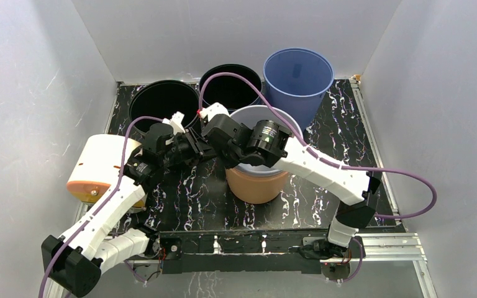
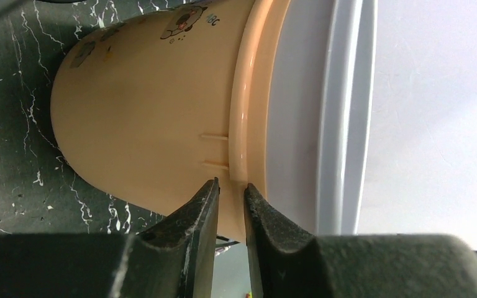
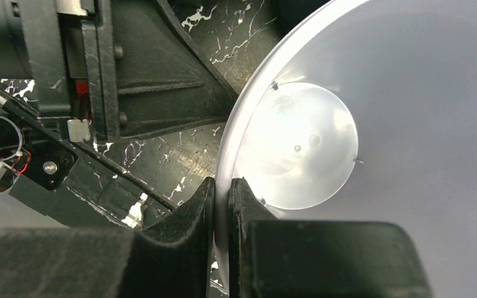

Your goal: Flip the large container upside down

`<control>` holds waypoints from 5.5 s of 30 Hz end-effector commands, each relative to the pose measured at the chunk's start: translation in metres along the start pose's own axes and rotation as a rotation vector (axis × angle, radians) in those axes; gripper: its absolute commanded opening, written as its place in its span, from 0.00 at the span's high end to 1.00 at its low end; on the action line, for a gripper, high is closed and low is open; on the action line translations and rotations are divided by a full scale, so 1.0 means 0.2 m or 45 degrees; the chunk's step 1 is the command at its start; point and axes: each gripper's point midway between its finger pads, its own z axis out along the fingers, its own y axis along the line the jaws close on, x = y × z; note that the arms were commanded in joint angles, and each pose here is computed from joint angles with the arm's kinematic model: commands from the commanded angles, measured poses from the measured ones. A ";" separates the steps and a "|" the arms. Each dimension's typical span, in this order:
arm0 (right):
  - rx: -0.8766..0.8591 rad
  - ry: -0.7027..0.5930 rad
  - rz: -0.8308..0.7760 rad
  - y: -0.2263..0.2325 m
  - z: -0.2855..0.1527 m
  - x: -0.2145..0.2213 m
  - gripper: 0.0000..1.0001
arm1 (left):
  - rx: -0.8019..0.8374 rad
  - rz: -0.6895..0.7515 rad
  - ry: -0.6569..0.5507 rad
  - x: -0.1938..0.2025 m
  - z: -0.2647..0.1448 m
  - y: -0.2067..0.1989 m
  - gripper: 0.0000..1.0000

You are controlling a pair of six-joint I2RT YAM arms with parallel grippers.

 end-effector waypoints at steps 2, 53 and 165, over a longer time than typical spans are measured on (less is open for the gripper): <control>-0.152 -0.323 0.081 0.11 -0.20 -0.37 1.00 | -0.045 0.015 0.091 0.04 0.01 0.00 0.79; 0.090 -1.307 0.428 -0.55 -1.38 -0.90 1.00 | -0.085 0.442 -0.106 -0.19 -0.29 -0.31 0.52; 0.638 -0.672 0.786 -1.16 -0.57 -0.09 1.00 | -0.111 0.974 0.155 0.00 -0.13 -0.62 0.18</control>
